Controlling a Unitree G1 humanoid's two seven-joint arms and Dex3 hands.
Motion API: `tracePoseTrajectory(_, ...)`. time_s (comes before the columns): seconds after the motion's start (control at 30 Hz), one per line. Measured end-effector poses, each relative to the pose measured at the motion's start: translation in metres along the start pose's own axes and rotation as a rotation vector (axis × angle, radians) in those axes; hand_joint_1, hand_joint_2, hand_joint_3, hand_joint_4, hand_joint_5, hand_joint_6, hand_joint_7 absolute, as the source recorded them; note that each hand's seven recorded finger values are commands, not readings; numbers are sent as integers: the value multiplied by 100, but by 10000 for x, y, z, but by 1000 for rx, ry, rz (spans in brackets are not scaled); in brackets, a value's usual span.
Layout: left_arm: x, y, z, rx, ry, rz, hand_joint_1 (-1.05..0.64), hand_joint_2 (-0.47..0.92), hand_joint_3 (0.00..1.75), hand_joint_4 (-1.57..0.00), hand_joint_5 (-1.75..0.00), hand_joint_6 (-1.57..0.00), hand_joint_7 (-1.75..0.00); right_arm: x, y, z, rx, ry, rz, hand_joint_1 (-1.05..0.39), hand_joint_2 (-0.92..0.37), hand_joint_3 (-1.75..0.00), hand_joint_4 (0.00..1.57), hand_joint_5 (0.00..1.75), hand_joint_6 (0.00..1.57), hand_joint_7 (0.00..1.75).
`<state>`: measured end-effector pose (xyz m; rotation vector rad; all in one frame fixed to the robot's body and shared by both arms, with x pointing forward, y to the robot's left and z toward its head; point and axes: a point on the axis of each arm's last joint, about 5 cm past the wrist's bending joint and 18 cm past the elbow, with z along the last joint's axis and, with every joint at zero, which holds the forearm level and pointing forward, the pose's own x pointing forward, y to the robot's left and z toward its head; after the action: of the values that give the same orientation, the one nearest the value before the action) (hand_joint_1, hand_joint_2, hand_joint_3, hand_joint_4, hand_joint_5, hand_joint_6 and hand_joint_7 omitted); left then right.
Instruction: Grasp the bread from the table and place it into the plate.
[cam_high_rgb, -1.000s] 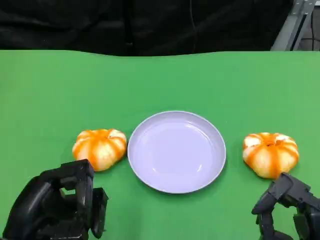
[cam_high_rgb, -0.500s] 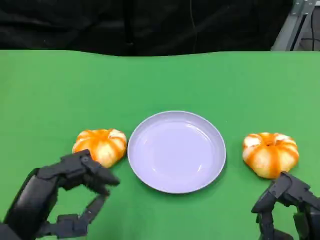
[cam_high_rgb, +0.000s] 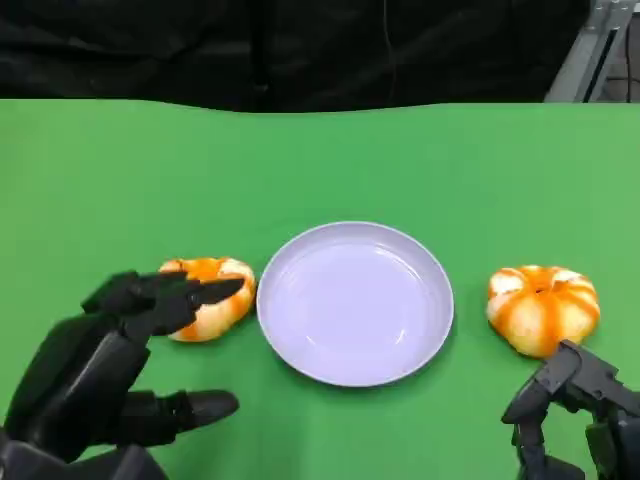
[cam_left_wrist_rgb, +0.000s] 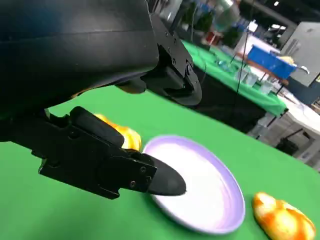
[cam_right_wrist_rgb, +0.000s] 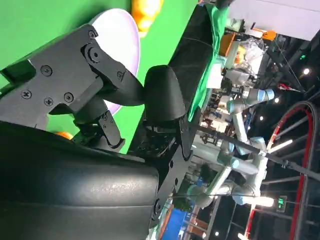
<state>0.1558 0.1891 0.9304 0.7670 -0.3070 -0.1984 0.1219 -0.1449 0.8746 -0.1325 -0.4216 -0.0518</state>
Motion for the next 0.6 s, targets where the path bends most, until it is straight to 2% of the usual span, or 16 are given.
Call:
tracePoseTrajectory(0.07,4,-8,2,1,3,-2,-77,92,14,0,-46,-45,-8,0,0,0,0,0,0,-13,-50,-124,85,175,77,150)
tracePoseTrajectory(0.13,6,-14,2,2,8,-6,-85,91,8,-1,-42,-46,-5,1,0,0,0,0,0,-12,-50,-124,84,175,77,150)
tracePoseTrajectory(0.2,117,-39,-26,130,4,-37,-90,90,3,-3,-38,-47,-2,-7,0,0,0,5,-1,-12,-51,-123,84,175,76,150)
tracePoseTrajectory(0.33,467,-36,-192,423,52,-100,-92,90,0,-7,-27,-47,0,-7,15,12,6,5,0,-12,-51,-121,83,175,76,150)
tracePoseTrajectory(0.5,552,-78,-173,434,29,-94,-92,90,0,-9,-23,-46,0,-18,8,10,3,12,-2,-12,-52,-121,83,175,76,150)
tracePoseTrajectory(0.6,662,-179,-324,449,90,-118,-92,91,0,-10,-21,-44,0,7,13,11,5,1,2,-12,-52,-121,83,175,75,150)
